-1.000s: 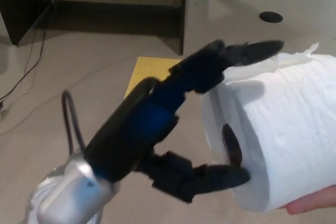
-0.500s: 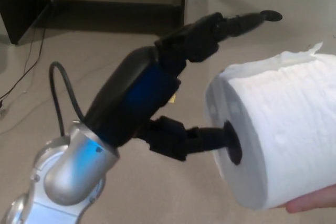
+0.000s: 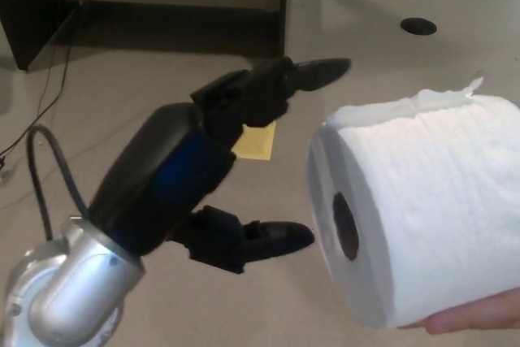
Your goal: A person is holding a toilet paper roll and the robot extends its left hand to grab the roll by inserting its thumb into the gap in the middle and brings its hand down by its side. Then it extends its arm again to hand the toilet paper roll back to the person.
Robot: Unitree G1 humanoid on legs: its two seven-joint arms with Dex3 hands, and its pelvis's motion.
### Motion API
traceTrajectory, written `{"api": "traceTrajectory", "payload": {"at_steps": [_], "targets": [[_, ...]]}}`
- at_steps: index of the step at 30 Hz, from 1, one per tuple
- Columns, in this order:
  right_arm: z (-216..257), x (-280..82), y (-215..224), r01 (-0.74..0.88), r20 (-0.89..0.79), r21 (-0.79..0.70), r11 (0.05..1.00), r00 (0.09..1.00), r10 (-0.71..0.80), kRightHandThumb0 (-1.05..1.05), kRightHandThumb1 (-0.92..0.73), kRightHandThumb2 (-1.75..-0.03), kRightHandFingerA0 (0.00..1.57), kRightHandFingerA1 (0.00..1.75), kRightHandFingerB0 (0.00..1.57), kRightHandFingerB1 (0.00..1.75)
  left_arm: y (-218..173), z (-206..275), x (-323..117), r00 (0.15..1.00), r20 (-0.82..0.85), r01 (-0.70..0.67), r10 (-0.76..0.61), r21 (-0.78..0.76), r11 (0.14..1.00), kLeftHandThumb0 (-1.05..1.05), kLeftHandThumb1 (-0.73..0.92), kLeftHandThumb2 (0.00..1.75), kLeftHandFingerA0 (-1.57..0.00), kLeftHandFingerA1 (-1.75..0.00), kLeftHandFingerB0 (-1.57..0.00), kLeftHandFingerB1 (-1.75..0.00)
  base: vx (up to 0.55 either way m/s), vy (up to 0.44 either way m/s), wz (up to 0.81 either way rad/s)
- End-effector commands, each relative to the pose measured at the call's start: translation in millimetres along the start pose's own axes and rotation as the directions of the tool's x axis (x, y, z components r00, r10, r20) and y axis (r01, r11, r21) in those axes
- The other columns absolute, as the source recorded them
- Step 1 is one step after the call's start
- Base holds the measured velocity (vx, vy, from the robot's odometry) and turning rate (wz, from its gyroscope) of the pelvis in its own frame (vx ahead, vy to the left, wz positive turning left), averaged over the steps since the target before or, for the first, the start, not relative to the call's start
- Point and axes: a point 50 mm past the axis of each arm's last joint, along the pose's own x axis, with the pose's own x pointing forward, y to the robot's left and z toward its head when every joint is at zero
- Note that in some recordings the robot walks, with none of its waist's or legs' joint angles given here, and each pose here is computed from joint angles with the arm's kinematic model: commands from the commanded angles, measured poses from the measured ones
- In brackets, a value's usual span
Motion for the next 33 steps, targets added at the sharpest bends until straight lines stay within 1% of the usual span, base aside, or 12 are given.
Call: {"api": "traceTrajectory", "payload": {"at_steps": [1, 2, 3, 10, 11, 20, 22, 24, 26, 29, 31, 33], "targets": [[3, 1, -5, 0.023, 0.007, 0.020, 1.000, 1.000, -0.023, -0.36, -0.65, -0.60, 0.74, 0.57, 0.58, 0.42, -5, 11, 11, 0.999, 0.052, -0.006, 0.005, 0.025, 1.000, -0.44, 0.38, 0.62, -0.26, -0.41, -0.22, -0.35, 0.00, 0.000, 0.00], [8, 3, -10, 0.031, 0.013, 0.021, 0.999, 0.999, -0.031, -0.36, -0.65, -0.60, 0.73, 0.56, 0.58, 0.42, -4, 13, 15, 0.998, 0.059, -0.013, 0.011, 0.031, 0.999, -0.21, 0.26, 0.84, -0.14, -0.53, -0.12, -0.51, 0.00, 0.000, 0.00], [8, 2, -10, 0.029, 0.017, 0.020, 0.999, 0.999, -0.029, -0.37, -0.65, -0.60, 0.71, 0.53, 0.57, 0.42, -6, 16, 16, 0.998, 0.061, -0.014, 0.013, 0.018, 1.000, -0.20, 0.25, 0.83, -0.13, -0.53, -0.11, -0.51, 0.00, 0.000, 0.00], [5, 1, -18, 0.044, 0.022, 0.035, 0.998, 0.999, -0.044, -0.36, -0.64, -0.60, 0.78, 0.58, 0.58, 0.43, -7, 17, 17, 0.997, 0.060, -0.039, 0.038, 0.013, 0.999, -0.20, 0.26, 0.84, -0.13, -0.53, -0.11, -0.51, 0.00, 0.000, 0.00], [4, 1, -16, 0.038, 0.017, 0.031, 0.999, 0.999, -0.038, -0.36, -0.64, -0.60, 0.77, 0.58, 0.58, 0.43, -7, 15, 16, 0.998, 0.053, -0.038, 0.037, 0.011, 0.999, -0.44, 0.38, 0.62, -0.26, -0.41, -0.20, -0.35, 0.00, 0.000, 0.00], [2, 0, -16, 0.040, 0.014, 0.017, 0.999, 0.999, -0.040, -0.38, -0.65, -0.60, 0.74, 0.54, 0.58, 0.42, -4, 8, 19, 0.998, 0.051, -0.050, 0.048, 0.022, 0.999, -0.42, 0.38, 0.61, -0.34, -0.44, -0.20, -0.35, 0.00, 0.000, 0.00], [0, 0, -14, 0.035, 0.003, 0.033, 0.999, 0.999, -0.035, -0.35, -0.65, -0.60, 0.74, 0.52, 0.58, 0.43, -7, 10, 21, 0.998, 0.050, -0.044, 0.043, 0.021, 0.999, -0.41, 0.39, 0.61, -0.30, -0.42, -0.19, -0.34, 0.00, 0.000, 0.00], [-2, -1, -15, 0.039, -0.003, 0.018, 0.999, 0.999, -0.039, -0.36, -0.65, -0.60, 0.74, 0.51, 0.59, 0.42, -15, 15, 30, 0.996, 0.072, -0.052, 0.053, -0.019, 0.998, -0.39, 0.38, 0.59, -0.35, -0.43, -0.20, -0.33, 0.00, 0.000, 0.00], [-29, -11, -1, 0.014, -0.047, 0.007, 1.000, 0.999, -0.014, -0.36, -0.65, -0.60, 0.74, 0.51, 0.59, 0.42, -34, 22, 27, 0.997, 0.064, -0.037, 0.040, -0.049, 0.998, -0.41, 0.37, 0.60, -0.36, -0.43, -0.20, -0.34, 0.00, 0.000, 0.00], [-30, -12, -2, 0.024, -0.035, 0.037, 0.999, 0.999, -0.022, -0.36, -0.65, -0.60, 0.76, 0.53, 0.58, 0.43, -42, 27, 33, 0.994, 0.095, -0.040, 0.045, -0.056, 0.998, -0.33, 0.43, 0.53, -0.41, -0.39, -0.24, -0.29, 0.00, 0.000, 0.00], [-29, -12, -1, 0.011, -0.029, 0.023, 1.000, 1.000, -0.010, -0.38, -0.66, -0.60, 0.74, 0.55, 0.57, 0.42, -48, 35, 34, 0.993, 0.109, -0.037, 0.052, -0.133, 0.990, -0.29, 0.42, 0.53, -0.41, -0.39, -0.27, -0.30, 0.00, 0.000, 0.00], [-21, -9, -9, 0.021, -0.016, 0.032, 0.999, 1.000, -0.020, -0.38, -0.66, -0.60, 0.74, 0.60, 0.56, 0.43, -53, 38, 41, 0.990, 0.122, -0.046, 0.064, -0.141, 0.989, -0.37, 0.36, 0.58, -0.42, -0.42, -0.28, -0.35, 0.00, 0.000, 0.00]]}}
